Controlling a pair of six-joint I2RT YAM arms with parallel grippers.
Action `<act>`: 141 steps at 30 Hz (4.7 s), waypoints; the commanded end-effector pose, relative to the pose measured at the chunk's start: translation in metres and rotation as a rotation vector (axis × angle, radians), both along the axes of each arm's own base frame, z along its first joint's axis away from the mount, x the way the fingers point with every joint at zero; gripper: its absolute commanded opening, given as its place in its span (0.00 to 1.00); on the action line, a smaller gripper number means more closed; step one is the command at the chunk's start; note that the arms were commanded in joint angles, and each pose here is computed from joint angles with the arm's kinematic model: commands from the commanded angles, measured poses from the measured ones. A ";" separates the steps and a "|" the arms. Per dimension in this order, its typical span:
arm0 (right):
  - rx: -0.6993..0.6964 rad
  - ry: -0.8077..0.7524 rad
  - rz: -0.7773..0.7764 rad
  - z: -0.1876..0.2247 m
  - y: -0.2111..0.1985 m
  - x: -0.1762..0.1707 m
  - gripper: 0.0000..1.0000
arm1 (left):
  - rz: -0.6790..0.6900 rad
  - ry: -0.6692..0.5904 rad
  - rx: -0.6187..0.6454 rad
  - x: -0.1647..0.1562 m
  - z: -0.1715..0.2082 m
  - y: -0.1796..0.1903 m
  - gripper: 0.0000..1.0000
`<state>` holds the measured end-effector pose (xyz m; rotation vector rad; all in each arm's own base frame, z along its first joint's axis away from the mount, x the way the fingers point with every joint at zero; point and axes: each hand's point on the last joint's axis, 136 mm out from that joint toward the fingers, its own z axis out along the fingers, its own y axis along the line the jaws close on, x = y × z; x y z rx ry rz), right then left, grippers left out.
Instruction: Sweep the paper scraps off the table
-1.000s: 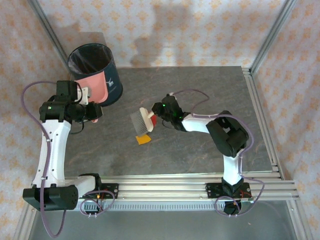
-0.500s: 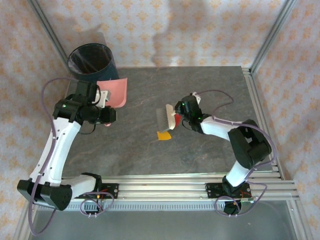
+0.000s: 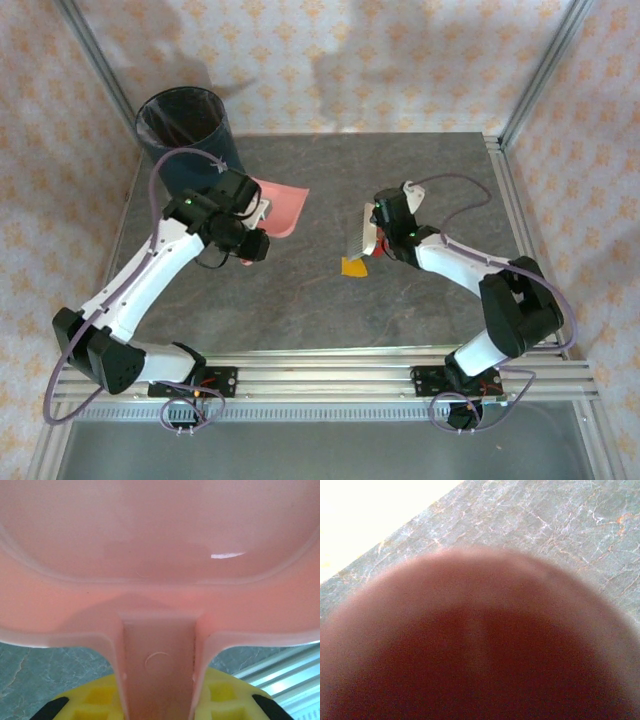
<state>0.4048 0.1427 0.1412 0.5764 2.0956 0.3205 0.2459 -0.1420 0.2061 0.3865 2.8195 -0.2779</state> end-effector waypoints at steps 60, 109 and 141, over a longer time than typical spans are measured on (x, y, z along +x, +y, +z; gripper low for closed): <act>-0.519 -0.041 0.577 0.043 0.017 -0.067 0.00 | -0.457 0.457 0.361 -0.090 -0.138 -0.094 0.00; -0.534 -0.149 0.363 0.095 -0.028 -0.083 0.00 | -0.425 0.452 0.333 -0.044 -0.148 -0.106 0.00; -0.534 -0.103 0.454 0.032 -0.018 -0.007 0.00 | -0.485 0.517 0.318 -0.060 -0.148 -0.105 0.00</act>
